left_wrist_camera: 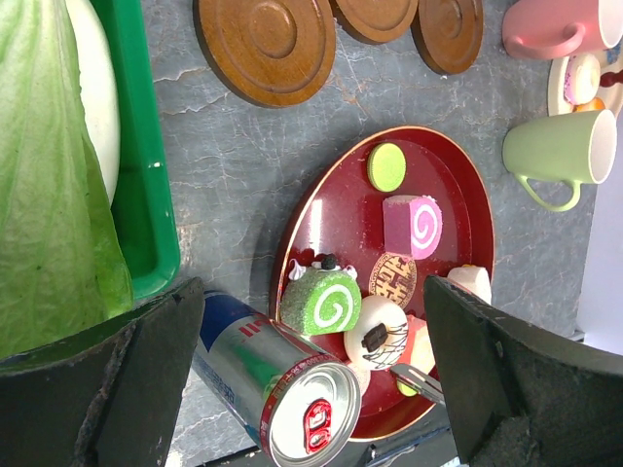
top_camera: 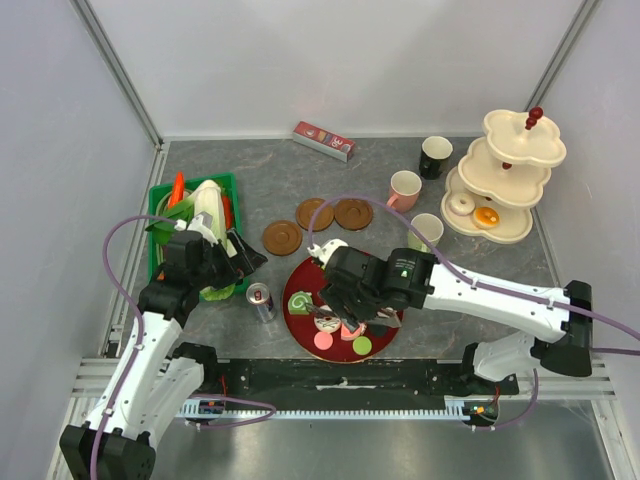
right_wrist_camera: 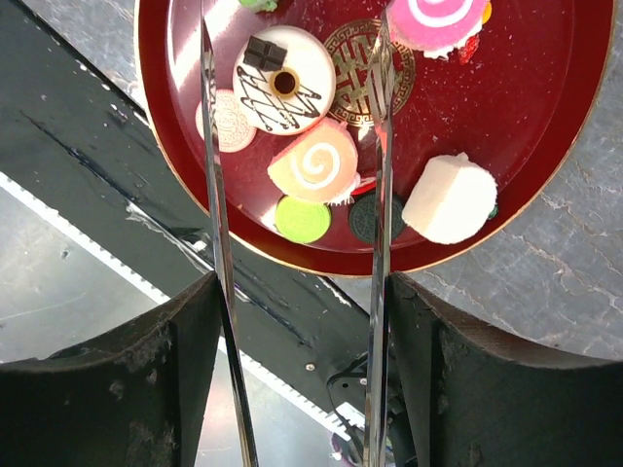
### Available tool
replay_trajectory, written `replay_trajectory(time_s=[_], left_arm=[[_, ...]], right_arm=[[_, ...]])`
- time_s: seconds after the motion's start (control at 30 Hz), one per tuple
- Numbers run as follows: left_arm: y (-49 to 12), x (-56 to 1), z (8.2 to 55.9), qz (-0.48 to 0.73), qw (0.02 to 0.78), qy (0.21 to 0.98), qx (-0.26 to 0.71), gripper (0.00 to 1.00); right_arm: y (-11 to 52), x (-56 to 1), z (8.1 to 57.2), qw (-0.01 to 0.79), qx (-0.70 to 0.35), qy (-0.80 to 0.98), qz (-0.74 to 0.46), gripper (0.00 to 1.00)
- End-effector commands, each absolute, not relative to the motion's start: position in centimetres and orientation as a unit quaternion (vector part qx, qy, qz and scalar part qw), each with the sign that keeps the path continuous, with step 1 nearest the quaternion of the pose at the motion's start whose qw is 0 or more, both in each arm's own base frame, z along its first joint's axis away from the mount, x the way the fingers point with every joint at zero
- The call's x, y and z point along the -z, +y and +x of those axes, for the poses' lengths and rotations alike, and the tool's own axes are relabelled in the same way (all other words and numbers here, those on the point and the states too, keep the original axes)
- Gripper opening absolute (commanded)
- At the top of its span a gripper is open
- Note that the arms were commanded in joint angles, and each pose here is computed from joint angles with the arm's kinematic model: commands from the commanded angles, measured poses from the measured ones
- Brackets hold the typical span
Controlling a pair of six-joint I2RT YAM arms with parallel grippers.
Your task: Serve the afternoon tea
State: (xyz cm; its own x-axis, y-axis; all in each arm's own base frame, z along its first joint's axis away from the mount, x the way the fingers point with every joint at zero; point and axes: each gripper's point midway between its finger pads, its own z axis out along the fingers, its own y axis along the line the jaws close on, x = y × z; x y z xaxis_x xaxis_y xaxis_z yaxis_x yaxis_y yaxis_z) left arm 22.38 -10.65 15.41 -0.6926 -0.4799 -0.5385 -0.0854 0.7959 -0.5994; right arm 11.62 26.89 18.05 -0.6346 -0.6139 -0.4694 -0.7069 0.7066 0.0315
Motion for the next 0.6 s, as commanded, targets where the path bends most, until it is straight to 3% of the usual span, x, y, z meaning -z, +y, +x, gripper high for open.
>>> replay_trajectory(time_s=[0.0, 0.57], left_arm=[[-11.0, -16.0, 22.7, -0.161, 0.364, 0.872, 0.286, 0.99], [-11.0, -16.0, 22.7, -0.162, 0.364, 0.871, 0.287, 0.99]], right_arm=[[27.2, -18.5, 11.6, 0.222, -0.089, 0.898, -0.37, 0.74], [29.0, -15.3, 11.6, 0.178, -0.06, 0.889, -0.417, 0.74]])
